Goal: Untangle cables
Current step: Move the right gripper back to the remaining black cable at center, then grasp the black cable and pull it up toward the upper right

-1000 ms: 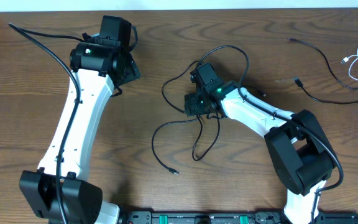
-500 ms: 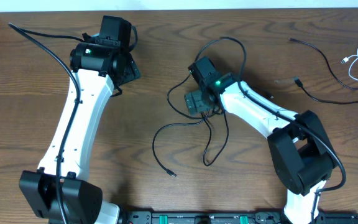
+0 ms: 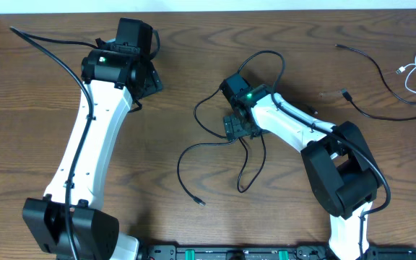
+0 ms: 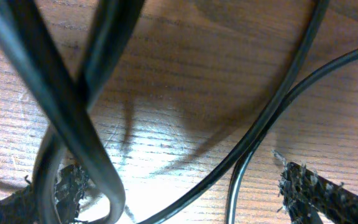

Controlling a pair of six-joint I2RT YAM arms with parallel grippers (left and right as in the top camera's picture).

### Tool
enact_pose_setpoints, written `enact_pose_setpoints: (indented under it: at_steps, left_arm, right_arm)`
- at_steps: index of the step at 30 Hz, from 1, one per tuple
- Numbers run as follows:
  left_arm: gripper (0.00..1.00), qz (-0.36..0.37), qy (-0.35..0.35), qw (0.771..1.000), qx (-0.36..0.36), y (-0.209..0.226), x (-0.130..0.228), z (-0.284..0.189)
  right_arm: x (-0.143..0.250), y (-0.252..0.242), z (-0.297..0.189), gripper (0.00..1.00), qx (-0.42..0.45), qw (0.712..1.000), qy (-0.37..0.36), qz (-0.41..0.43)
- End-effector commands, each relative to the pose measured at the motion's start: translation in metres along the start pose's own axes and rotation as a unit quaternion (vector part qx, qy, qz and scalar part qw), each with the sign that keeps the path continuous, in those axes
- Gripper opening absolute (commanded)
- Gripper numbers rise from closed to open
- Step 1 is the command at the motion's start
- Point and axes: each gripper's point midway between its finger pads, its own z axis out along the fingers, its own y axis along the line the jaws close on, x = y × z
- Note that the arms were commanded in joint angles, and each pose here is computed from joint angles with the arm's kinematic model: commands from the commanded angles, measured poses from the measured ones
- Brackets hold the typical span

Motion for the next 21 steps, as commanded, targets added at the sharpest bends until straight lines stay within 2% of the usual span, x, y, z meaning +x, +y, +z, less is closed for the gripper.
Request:
enact_pose_setpoints:
  at_steps: [1, 5, 6, 7, 11, 12, 13, 15, 18, 21]
  left_arm:
    - [0.98, 0.001, -0.003, 1.0, -0.007, 0.004, -0.001, -0.001]
    - [0.98, 0.001, -0.003, 1.0, -0.007, 0.004, -0.001, -0.001]
    - [0.98, 0.001, -0.003, 1.0, -0.007, 0.004, -0.001, -0.001]
    - [0.98, 0.001, -0.003, 1.0, -0.007, 0.004, -0.001, -0.001]
    - [0.98, 0.001, -0.003, 1.0, -0.007, 0.004, -0.001, -0.001]
    - [0.98, 0.001, -0.003, 1.0, -0.007, 0.004, -0.001, -0.001]
    - [0.98, 0.001, -0.003, 1.0, -0.007, 0.004, -0.001, -0.001]
    - [0.98, 0.001, -0.003, 1.0, -0.007, 0.004, -0.001, -0.001]
    - [0.98, 0.001, -0.003, 1.0, -0.007, 0.004, -0.001, -0.001]
    - [0.98, 0.001, -0.003, 1.0, -0.007, 0.004, -0.001, -0.001]
  right_arm:
    - [0.019, -0.004, 0.024, 0.97, 0.018, 0.999, 0.037, -0.002]
    - [0.014, 0.007, 0.026, 0.66, -0.012, 0.999, 0.031, -0.036]
    - [0.014, 0.008, 0.026, 0.61, -0.015, 0.999, 0.03, -0.042]
    - [0.014, 0.01, 0.027, 0.47, -0.018, 0.998, 0.03, -0.049]
    - [0.009, 0.027, 0.028, 0.32, -0.064, 0.992, 0.02, -0.107]
    - [0.005, 0.028, 0.028, 0.26, -0.07, 0.992, 0.012, -0.107]
    - [0.0, 0.031, 0.028, 0.15, -0.088, 0.99, 0.007, -0.109]
    - [-0.006, 0.031, 0.028, 0.06, -0.106, 0.989, 0.001, -0.099]
    - [-0.03, 0.033, 0.026, 0.04, -0.141, 0.986, -0.036, -0.079]
    - [-0.069, 0.035, 0.019, 0.01, -0.161, 0.981, -0.104, -0.019]
